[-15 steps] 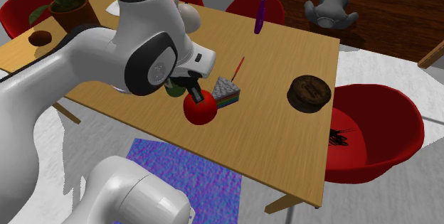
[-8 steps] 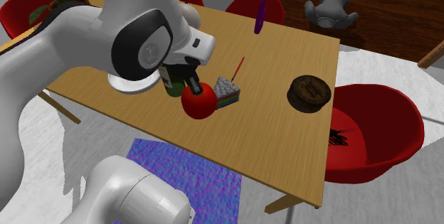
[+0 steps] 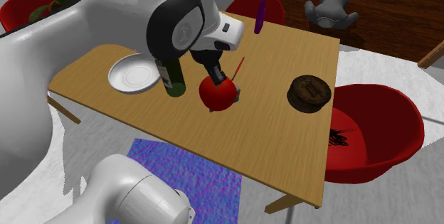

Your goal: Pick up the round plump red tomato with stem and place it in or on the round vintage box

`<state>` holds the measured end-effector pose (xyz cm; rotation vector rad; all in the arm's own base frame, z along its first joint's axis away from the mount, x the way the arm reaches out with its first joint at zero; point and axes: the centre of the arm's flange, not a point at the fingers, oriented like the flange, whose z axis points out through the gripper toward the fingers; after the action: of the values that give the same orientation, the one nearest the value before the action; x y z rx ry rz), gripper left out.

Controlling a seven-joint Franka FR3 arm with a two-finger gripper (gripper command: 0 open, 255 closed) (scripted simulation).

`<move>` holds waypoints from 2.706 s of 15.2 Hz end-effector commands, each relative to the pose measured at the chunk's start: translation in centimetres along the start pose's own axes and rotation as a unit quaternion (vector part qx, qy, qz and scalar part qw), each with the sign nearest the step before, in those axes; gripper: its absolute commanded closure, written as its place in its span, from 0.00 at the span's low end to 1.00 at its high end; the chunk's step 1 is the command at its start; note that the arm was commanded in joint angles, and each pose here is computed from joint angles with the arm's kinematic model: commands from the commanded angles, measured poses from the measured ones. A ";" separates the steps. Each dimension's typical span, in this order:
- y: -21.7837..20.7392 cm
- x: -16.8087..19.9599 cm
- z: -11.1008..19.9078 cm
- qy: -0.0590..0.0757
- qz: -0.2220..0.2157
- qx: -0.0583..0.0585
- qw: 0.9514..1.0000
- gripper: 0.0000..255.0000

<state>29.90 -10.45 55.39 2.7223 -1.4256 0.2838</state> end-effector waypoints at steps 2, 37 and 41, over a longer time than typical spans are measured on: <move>0.5 4.4 0.2 0.001 0.000 0.000 1.000 1.00; 5.7 39.9 4.9 0.001 0.000 0.000 1.000 1.00; 5.8 39.5 7.0 0.001 0.000 0.000 1.000 1.00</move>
<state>48.14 -46.74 56.20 2.7212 -1.4253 0.2841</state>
